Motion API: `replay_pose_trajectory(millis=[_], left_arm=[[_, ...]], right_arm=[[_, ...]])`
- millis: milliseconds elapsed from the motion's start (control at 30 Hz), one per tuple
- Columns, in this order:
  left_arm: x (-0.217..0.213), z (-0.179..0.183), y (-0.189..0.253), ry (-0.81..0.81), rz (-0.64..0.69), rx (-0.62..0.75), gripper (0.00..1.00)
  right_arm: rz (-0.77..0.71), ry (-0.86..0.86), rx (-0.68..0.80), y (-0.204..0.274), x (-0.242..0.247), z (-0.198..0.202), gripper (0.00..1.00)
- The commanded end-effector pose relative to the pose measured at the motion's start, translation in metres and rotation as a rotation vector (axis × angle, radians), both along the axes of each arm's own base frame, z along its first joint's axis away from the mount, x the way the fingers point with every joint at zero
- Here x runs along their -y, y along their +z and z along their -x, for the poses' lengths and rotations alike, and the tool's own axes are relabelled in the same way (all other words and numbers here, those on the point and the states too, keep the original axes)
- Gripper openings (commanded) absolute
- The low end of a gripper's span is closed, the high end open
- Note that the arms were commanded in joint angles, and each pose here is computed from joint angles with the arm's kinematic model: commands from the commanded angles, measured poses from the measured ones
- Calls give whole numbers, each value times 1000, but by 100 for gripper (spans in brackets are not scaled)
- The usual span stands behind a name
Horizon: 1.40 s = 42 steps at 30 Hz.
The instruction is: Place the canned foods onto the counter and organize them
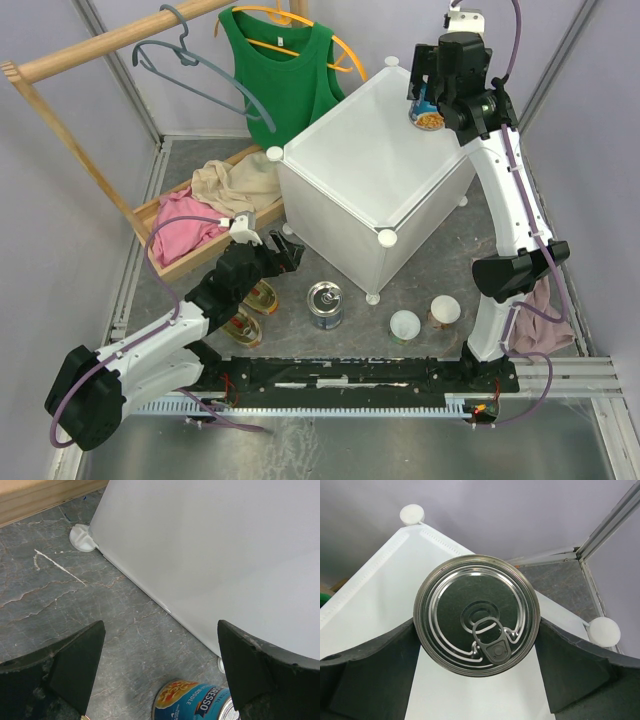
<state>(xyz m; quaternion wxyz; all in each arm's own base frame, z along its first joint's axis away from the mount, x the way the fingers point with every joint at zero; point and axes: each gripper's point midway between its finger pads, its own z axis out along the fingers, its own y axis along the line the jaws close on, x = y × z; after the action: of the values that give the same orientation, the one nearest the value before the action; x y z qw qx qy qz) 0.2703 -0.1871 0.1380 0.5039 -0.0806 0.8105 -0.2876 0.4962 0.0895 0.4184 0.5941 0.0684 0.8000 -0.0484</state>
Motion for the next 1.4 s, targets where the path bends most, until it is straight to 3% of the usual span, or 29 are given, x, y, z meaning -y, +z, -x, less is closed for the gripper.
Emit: replay_pose_trajectory(millis=[0, 1033, 1300, 1367], left_arm=[[6, -6, 27, 4, 70, 50, 99], [2, -6, 24, 22, 56, 32, 99], [1, -6, 20, 28, 50, 22, 99], [1, -6, 20, 32, 52, 22, 99]], right_arm=[[-70, 19, 150, 46, -4, 1, 98], [-49, 14, 189, 64, 8, 23, 99], [-61, -13, 229, 71, 21, 52, 99], [-71, -22, 241, 71, 25, 60, 94]])
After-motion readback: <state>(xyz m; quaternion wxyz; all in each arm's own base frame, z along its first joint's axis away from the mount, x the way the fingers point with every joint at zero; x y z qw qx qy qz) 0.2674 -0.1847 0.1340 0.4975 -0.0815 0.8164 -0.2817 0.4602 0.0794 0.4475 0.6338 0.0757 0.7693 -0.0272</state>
